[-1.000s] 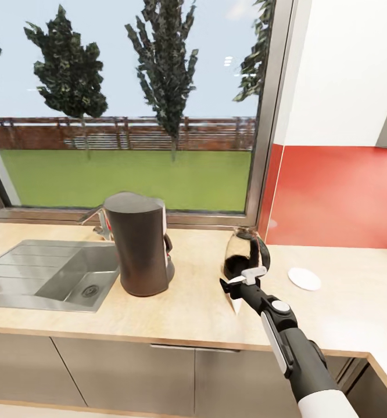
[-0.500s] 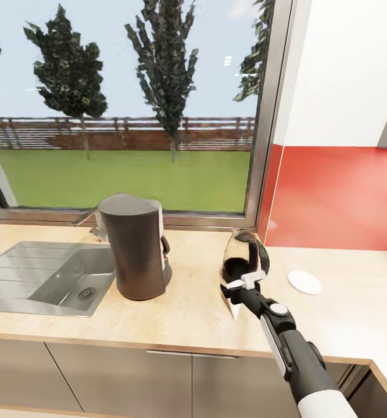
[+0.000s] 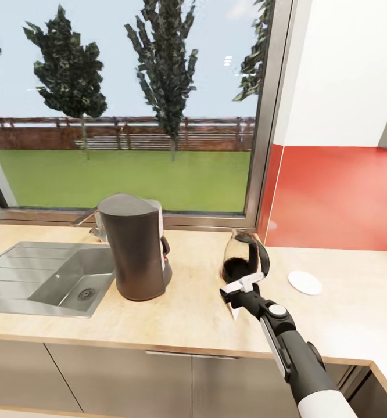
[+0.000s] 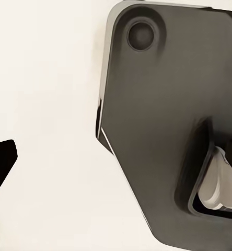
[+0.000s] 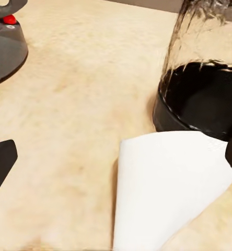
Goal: Set up a coffee station on the kitchen countertop: keep the coffee maker on the countertop, move the bottle of coffee from the kitchen shelf to the counter next to the coffee maker, place a paper coffee filter on top of the coffee maker, put the saucer next to the coffee maker with the coffee cup on the saucer, and place the electric kettle next to the coffee maker.
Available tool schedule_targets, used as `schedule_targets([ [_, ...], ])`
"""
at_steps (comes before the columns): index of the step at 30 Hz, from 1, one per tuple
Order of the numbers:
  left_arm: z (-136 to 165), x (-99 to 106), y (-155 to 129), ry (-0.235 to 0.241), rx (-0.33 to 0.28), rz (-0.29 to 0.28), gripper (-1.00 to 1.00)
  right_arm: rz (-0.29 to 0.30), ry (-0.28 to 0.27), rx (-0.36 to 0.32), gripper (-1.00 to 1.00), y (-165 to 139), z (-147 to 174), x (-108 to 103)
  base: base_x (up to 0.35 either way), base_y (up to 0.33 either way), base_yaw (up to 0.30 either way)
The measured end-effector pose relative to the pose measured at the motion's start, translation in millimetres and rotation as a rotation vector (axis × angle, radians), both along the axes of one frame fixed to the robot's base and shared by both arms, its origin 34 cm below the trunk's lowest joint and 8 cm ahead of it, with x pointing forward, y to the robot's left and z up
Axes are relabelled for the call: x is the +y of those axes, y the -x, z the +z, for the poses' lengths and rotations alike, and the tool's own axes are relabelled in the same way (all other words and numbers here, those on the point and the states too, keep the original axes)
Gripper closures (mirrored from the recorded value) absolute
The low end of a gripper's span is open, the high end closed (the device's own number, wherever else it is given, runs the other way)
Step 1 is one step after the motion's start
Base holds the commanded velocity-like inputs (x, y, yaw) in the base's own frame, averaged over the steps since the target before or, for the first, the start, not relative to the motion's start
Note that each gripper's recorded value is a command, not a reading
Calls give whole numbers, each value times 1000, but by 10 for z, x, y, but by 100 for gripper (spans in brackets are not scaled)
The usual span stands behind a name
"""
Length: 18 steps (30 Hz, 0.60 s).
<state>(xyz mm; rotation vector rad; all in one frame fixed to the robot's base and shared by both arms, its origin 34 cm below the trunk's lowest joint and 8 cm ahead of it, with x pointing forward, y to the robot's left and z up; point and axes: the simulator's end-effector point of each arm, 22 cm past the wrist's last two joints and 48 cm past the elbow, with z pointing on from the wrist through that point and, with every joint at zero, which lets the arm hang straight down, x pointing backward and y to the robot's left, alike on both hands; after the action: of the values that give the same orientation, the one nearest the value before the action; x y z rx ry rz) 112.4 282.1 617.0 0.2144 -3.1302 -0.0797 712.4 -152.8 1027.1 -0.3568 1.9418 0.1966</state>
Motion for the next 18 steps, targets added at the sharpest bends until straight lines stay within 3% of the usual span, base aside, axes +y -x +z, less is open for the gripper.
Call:
schedule_targets([
  [5,0,3,-1,0,0,0,-100,30,19,30,-100,47,-84,29,44,0,0],
  [10,0,18,1,-2,1,0,-100,40,101,36,-100,59,-148,-30,6,0,0],
  [18,1,20,2,-2,1,0,-100,65,107,43,-100,84,-163,7,39,0,0],
])
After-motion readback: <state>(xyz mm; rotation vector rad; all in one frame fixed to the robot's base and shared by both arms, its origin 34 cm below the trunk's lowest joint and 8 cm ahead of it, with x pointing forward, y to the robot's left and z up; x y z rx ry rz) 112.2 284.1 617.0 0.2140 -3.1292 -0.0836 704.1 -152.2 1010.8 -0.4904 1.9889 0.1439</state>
